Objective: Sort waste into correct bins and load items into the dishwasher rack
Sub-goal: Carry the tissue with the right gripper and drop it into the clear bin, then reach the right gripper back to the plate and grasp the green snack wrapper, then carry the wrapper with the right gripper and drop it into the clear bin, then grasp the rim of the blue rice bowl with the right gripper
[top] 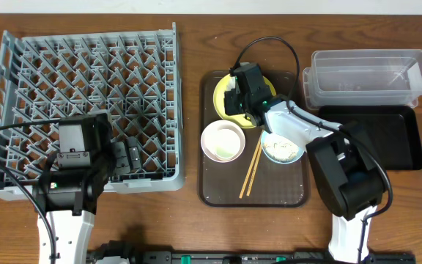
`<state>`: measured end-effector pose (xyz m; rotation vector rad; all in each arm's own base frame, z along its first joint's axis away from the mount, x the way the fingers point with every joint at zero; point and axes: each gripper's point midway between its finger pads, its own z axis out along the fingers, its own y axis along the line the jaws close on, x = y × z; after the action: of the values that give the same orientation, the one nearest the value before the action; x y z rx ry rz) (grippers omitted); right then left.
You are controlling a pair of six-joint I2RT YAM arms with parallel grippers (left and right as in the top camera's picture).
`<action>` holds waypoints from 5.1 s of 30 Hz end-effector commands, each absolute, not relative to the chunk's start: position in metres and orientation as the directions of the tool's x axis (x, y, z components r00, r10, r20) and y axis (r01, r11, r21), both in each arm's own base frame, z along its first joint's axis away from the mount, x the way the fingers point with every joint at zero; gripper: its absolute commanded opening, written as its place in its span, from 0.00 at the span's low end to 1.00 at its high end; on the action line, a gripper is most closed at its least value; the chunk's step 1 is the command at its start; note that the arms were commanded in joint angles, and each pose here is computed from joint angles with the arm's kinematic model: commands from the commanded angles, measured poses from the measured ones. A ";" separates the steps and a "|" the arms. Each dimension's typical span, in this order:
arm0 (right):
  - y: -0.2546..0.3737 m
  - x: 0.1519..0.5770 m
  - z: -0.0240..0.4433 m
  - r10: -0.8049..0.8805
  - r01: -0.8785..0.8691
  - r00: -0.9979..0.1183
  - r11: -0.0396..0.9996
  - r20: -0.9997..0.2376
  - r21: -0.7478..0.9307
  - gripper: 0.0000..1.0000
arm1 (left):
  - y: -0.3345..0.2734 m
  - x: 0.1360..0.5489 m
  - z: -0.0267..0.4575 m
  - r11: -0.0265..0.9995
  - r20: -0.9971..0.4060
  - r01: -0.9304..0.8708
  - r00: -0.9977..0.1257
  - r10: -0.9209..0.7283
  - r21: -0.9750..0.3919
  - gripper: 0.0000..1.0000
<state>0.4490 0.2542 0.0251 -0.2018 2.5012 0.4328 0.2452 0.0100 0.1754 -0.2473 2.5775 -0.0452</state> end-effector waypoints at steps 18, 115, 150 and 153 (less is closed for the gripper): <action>0.034 0.449 0.189 0.247 0.232 -0.667 0.965 -0.702 0.119 0.01 | 0.010 0.249 0.184 0.982 -0.538 -0.168 -0.821 -0.189 -0.088 0.93; -0.061 0.452 0.145 0.499 0.518 -0.597 0.838 -0.628 0.174 0.47 | 0.010 0.249 0.184 0.982 -0.538 -0.168 -0.821 -0.189 -0.088 0.93; 0.175 0.286 0.047 -0.301 -0.362 -0.900 0.920 -0.316 0.153 0.38 | 0.010 0.249 0.184 0.982 -0.538 -0.168 -0.822 -0.189 -0.088 0.93; 0.170 0.283 0.036 -0.280 -0.333 -0.907 0.934 -0.316 0.130 0.35 | 0.010 0.249 0.184 0.982 -0.537 -0.168 -0.822 -0.189 -0.088 0.93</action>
<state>0.2885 0.1755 0.0465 -0.4936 2.7753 0.3162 0.2455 0.0100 0.1760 -0.2472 2.5764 -0.0453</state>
